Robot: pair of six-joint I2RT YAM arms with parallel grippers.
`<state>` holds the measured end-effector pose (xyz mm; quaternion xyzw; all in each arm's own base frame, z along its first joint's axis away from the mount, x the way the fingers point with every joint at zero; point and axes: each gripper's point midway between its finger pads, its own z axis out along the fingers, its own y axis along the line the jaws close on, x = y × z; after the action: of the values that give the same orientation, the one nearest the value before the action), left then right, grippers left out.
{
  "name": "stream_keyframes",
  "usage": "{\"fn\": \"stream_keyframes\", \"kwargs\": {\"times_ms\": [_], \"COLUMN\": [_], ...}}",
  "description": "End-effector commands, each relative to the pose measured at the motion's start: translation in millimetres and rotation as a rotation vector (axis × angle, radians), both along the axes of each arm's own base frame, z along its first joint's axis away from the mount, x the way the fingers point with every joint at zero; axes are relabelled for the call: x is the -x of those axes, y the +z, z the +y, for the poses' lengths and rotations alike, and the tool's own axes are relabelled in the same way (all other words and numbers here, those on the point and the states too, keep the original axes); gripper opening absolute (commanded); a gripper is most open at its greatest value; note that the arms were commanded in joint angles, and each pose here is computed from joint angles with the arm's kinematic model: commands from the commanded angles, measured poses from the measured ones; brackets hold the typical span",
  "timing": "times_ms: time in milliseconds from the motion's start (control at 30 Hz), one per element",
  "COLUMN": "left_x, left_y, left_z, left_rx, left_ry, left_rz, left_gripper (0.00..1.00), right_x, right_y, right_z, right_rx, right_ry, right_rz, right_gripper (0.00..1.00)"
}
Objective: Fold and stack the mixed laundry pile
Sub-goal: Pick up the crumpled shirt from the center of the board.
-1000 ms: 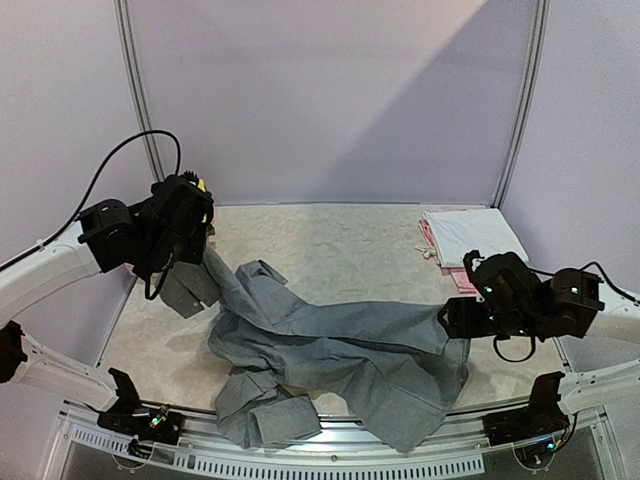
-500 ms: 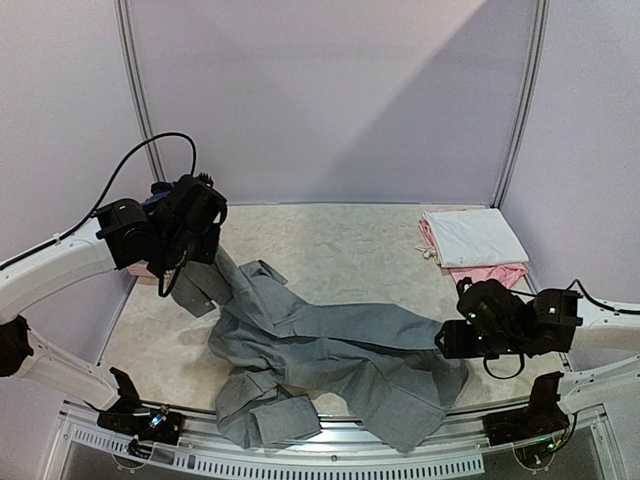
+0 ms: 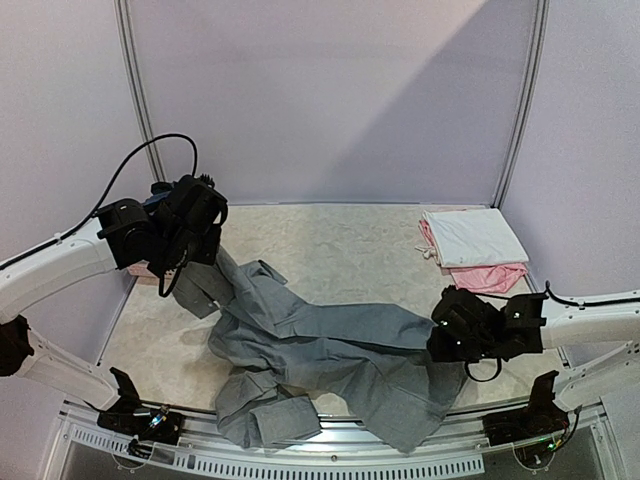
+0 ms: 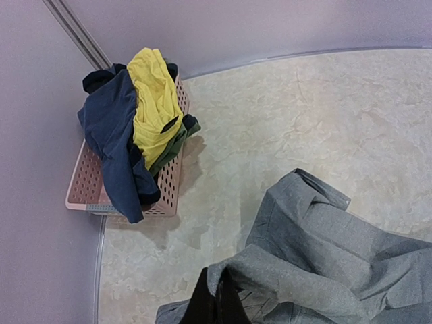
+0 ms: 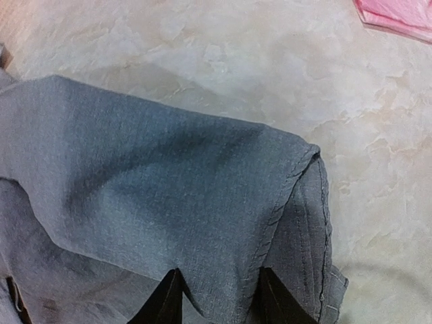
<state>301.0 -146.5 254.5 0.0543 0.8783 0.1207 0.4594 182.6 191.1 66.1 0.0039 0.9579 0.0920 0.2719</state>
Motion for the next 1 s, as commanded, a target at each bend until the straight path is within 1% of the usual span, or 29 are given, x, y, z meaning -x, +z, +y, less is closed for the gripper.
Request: {"fn": "stream_keyframes", "kwargs": {"times_ms": [0,233,433,567,600,700,800,900,967], "left_x": [-0.7,-2.2,-2.2,-2.6,-2.6,-2.6,-2.7,-2.4,-2.2], "left_y": [-4.4,-10.6,-13.0,-12.2,-12.3,-11.7,-12.1,-11.3,-8.3], "left_z": [5.8,4.3,4.6,5.2,5.2,5.2,5.3,5.8,6.9], "left_rx": [0.004,-0.003,-0.009,-0.009,-0.01,-0.008,-0.009,-0.008,-0.006], "left_ry": [0.011,0.012,0.014,0.016,0.016,0.016,0.016,0.017,0.019], "left_rz": [0.005,0.016,0.021,0.02,0.02,0.018,0.02,0.019,0.012], "left_gripper": [0.0,0.0,0.0,0.0,0.0,0.0,0.0,0.0,0.0], "right_x": [-9.6,-13.7,-18.1,-18.3,-18.4,-19.1,-19.1,-19.1,-20.0], "right_y": [8.6,13.0,20.7,27.3,28.9,32.2,32.4,30.6,32.4], "right_z": [1.2,3.2,8.3,13.1,13.7,13.4,11.9,9.5,8.0], "right_rx": [0.017,0.035,0.047,0.044,0.045,0.053,0.061,0.072,0.082], "right_ry": [-0.029,-0.021,-0.005,0.017,0.021,0.025,0.027,0.023,0.018], "right_rz": [-0.045,-0.061,-0.074,-0.071,-0.072,-0.074,-0.078,-0.078,-0.082], "right_gripper": [0.36,0.3,0.32,0.28,0.26,0.15,0.07,0.01,0.0]}}
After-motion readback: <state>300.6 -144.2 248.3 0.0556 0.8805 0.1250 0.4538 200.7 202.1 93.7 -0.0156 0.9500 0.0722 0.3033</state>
